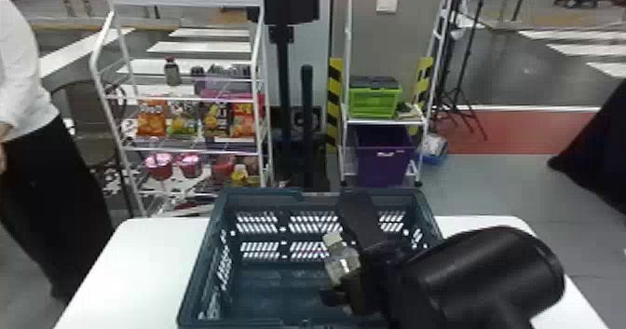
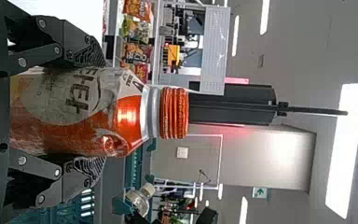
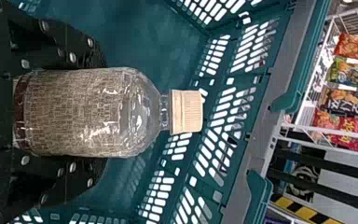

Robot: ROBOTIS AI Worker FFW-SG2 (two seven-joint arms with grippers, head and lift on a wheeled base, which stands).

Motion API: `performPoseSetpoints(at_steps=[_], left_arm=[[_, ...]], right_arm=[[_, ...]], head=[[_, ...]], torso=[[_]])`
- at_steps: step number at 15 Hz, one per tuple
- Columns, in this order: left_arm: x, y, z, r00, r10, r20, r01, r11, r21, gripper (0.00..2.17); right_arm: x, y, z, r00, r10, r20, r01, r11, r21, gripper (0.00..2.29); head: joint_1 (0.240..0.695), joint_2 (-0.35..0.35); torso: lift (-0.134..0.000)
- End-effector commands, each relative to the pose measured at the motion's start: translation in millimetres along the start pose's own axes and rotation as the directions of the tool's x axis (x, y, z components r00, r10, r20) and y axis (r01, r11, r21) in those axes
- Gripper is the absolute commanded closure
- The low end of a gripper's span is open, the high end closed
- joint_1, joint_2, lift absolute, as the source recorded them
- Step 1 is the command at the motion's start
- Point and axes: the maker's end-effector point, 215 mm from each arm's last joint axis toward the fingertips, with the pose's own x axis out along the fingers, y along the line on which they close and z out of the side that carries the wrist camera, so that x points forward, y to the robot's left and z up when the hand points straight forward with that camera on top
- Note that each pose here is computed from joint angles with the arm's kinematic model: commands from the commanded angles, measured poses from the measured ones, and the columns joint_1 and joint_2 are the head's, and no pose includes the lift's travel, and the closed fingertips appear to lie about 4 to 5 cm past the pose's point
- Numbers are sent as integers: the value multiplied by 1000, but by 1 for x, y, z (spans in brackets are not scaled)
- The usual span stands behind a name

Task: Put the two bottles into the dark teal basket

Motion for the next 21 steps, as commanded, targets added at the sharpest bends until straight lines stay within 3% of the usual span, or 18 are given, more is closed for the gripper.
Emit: performPoseSetpoints(at_steps=[1,3,4,5,6,8,10,13,16,17,20,21], left_arm=[[1,2,0,1000,5,2,-5,1000,-2,2148],[3,2,1,1000,4,7,-4,1000,-3,2148],[3,2,2,1000,7,8,-6,1000,-5,2148],[4,2,2,1000,8,10,-8,1000,-5,2148],[5,2,2,1000,8,10,-7,1000,-5,2145],[6,2,4,1000,7,13,-7,1000,-6,2145],[8,1,5,1000,4,13,-4,1000,-5,2148],[12,-2,10,1000,2,20,-2,1000,-8,2145],[16,-3,16,1000,1,24,-1,1000,-9,2145],[17,-3,16,1000,4,23,-4,1000,-10,2145],[17,-4,19,1000,7,25,-7,1000,-11,2148],[17,-4,20,1000,7,26,-7,1000,-11,2145]], right_arm=[[0,1,3,1000,4,0,-4,1000,-2,-2],[-6,3,12,999,9,31,-9,1000,-1,16],[-12,6,21,997,14,78,-14,1000,2,29],[-20,10,42,984,21,179,-23,1000,9,29],[-28,13,62,961,26,276,-31,999,14,29],[-53,-3,84,891,-5,455,1,1000,8,29],[-84,-26,88,802,-48,595,39,999,29,29],[-130,-49,47,720,-112,684,67,993,93,29],[-168,-68,-10,688,-182,703,93,982,163,36],[-179,-68,-32,687,-196,700,99,979,177,39],[-222,-62,-77,586,-215,781,78,975,210,43],[-239,-59,-92,536,-219,815,74,974,213,46]], head=[[499,0],[499,0],[499,0],[499,0],[499,0],[499,0],[499,0],[499,0],[499,0],[499,0],[499,0],[499,0]], torso=[[0],[0],[0],[0],[0],[0],[0],[0],[0],[0],[0],[0]])
